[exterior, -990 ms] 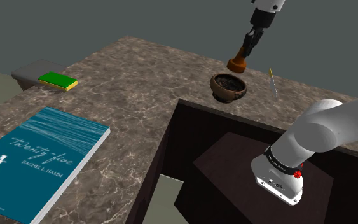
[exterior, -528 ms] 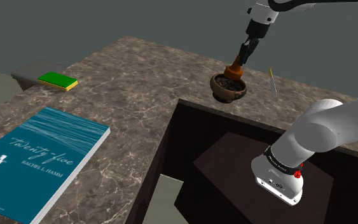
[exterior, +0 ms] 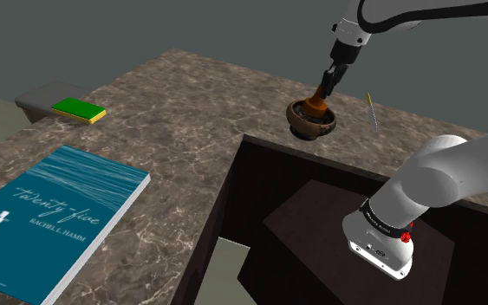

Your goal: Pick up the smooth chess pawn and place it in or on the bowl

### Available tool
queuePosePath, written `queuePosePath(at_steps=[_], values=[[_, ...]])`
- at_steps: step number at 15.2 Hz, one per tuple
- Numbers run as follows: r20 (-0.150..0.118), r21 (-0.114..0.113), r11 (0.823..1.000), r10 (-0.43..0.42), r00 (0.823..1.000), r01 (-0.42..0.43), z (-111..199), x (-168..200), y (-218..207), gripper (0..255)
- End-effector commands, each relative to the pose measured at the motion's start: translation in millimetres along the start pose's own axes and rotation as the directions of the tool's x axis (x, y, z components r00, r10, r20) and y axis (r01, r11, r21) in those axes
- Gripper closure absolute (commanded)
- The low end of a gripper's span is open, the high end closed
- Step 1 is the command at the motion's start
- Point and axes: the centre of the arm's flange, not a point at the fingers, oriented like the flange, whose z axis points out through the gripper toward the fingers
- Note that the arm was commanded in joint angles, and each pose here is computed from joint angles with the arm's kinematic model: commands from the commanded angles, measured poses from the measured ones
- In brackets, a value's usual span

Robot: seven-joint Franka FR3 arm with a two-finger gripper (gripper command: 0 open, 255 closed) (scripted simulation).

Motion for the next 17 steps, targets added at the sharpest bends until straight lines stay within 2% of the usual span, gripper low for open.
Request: queuePosePath(at_steps=[1, 5, 6, 11, 15, 17], values=[[-0.001, 0.0, 1.0, 0.0, 1.0, 0.0, 1.0, 0.2, 0.8, 255], [-0.001, 0.0, 1.0, 0.0, 1.0, 0.0, 1.0, 0.2, 0.8, 255], [-0.001, 0.0, 1.0, 0.0, 1.0, 0.0, 1.0, 0.2, 0.8, 0], [-0.001, 0.0, 1.0, 0.0, 1.0, 0.0, 1.0, 0.2, 0.7, 0], [-0.001, 0.0, 1.0, 0.0, 1.0, 0.0, -49.0, 0.2, 0.8, 0], [-0.001, 0.0, 1.0, 0.0, 1.0, 0.0, -49.0, 0.1, 0.8, 0]])
